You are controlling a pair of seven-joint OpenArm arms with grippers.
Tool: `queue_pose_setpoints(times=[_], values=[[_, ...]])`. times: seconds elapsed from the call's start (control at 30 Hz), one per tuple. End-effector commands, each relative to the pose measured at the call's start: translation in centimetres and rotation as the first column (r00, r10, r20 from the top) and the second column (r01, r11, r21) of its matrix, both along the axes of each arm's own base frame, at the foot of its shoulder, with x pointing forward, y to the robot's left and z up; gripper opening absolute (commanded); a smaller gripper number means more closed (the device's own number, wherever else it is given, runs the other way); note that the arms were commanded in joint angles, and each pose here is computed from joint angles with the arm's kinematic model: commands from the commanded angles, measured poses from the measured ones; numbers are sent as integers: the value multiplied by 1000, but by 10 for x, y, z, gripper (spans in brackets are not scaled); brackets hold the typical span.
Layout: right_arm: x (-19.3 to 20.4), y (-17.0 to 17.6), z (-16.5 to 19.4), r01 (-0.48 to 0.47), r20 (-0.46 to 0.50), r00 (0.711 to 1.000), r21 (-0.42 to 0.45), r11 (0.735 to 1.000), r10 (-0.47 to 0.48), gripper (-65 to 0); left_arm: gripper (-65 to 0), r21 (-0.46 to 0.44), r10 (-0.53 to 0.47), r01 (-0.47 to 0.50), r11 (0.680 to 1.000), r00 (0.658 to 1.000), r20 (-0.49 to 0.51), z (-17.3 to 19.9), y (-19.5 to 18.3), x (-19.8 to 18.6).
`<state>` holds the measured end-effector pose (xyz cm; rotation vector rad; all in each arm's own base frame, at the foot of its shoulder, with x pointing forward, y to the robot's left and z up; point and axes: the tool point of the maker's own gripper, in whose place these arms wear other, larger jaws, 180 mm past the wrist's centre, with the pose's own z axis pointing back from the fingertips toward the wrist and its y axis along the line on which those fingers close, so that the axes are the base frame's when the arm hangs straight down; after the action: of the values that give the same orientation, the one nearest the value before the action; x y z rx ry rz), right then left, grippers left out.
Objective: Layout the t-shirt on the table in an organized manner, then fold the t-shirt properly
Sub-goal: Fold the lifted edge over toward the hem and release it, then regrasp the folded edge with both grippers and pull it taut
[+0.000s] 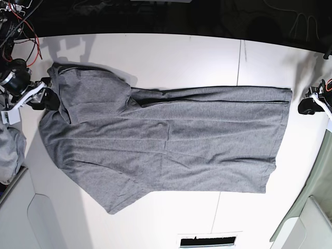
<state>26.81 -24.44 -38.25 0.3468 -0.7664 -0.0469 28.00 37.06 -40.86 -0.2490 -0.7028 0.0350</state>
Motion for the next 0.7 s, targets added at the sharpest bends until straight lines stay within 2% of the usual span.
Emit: queue_pose_setpoints(times=[0.0, 0.13, 0.27, 0.4, 0.5, 0.67], values=[[5, -9, 13, 20, 48, 999, -6, 1000, -20, -329, -399, -6, 11, -10, 1000, 998, 58, 19, 7, 10], [-19, -17, -3, 48, 1, 999, -9, 999, -48, -328, -330, -42, 30, -28, 999, 997, 67, 14, 3, 6], [-29, -20, -19, 72, -24, 997, 13, 997, -72, -228, -294, -70, 34, -28, 997, 996, 83, 8, -11, 10], [-34, -17, -34, 85, -54, 995, 42, 995, -83, -215, -284, -46, 16, -12, 999, 996, 87, -1, -21, 13], [-40, -7, -47, 69, -94, 994, 65, 995, -63, -215, -284, -42, 17, -13, 999, 995, 99, -4, -24, 14], [-39, 26, -59, -17, -125, 992, 102, 995, 30, -216, -284, -17, -5, 7, 1000, 996, 91, -9, -31, 19]])
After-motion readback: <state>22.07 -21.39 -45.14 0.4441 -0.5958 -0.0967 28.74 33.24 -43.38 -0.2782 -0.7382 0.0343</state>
